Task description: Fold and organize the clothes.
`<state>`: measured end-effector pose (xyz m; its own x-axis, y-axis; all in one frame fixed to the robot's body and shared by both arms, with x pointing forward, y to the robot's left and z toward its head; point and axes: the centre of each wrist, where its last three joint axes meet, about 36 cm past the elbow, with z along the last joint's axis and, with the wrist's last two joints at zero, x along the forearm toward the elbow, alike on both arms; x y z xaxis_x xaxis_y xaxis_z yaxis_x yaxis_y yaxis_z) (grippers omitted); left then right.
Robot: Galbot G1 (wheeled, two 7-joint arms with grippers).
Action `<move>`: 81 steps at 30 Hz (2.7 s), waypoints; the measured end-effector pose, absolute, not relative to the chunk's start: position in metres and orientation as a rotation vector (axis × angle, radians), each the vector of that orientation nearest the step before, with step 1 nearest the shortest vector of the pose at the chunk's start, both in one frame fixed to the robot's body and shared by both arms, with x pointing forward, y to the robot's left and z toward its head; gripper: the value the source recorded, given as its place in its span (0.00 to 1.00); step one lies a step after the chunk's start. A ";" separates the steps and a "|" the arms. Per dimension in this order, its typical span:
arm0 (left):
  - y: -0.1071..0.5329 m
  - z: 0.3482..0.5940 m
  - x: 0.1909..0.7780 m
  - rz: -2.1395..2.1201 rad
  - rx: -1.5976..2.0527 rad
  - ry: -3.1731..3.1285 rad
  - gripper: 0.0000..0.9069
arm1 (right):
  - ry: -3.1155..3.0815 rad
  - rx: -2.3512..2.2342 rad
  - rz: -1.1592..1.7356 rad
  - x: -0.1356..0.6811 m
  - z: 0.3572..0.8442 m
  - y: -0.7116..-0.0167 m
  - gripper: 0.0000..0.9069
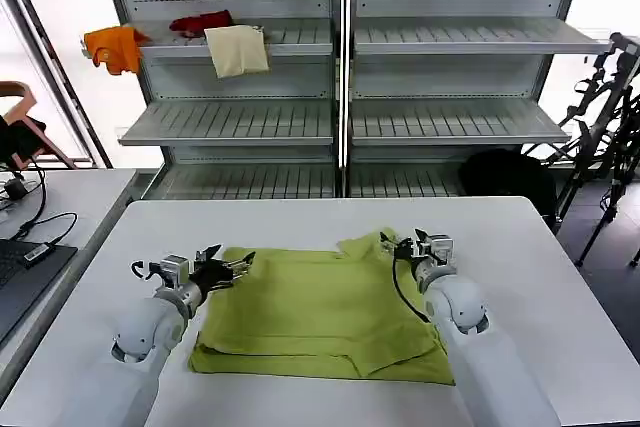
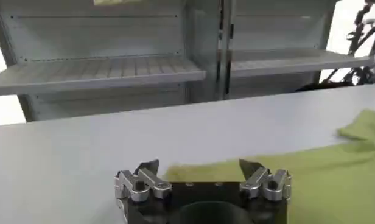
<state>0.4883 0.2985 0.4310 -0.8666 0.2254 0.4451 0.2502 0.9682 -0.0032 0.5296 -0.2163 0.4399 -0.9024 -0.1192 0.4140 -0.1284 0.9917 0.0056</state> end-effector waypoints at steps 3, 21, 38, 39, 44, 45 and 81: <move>0.301 0.427 0.492 -0.084 -0.326 -2.652 1.00 | -2.701 0.173 0.041 0.531 0.436 -0.216 0.84; 0.303 0.417 0.494 -0.118 -0.311 -2.631 0.36 | -2.687 0.185 0.101 0.524 0.425 -0.214 0.00; 0.297 0.417 0.483 -0.138 -0.360 -2.627 0.00 | -2.697 0.203 0.093 0.511 0.428 -0.213 0.00; 0.297 0.417 0.483 -0.140 -0.362 -2.628 0.00 | -2.698 0.204 0.089 0.510 0.429 -0.213 0.00; 0.296 0.422 0.482 -0.136 -0.358 -2.640 0.00 | -2.714 0.201 0.071 0.504 0.436 -0.215 0.00; 0.296 0.423 0.482 -0.135 -0.357 -2.642 0.00 | -2.719 0.201 0.065 0.503 0.437 -0.215 0.00; 0.333 0.458 0.381 -0.002 -0.519 -2.653 0.00 | -2.780 0.292 -0.062 0.351 0.476 -0.220 0.00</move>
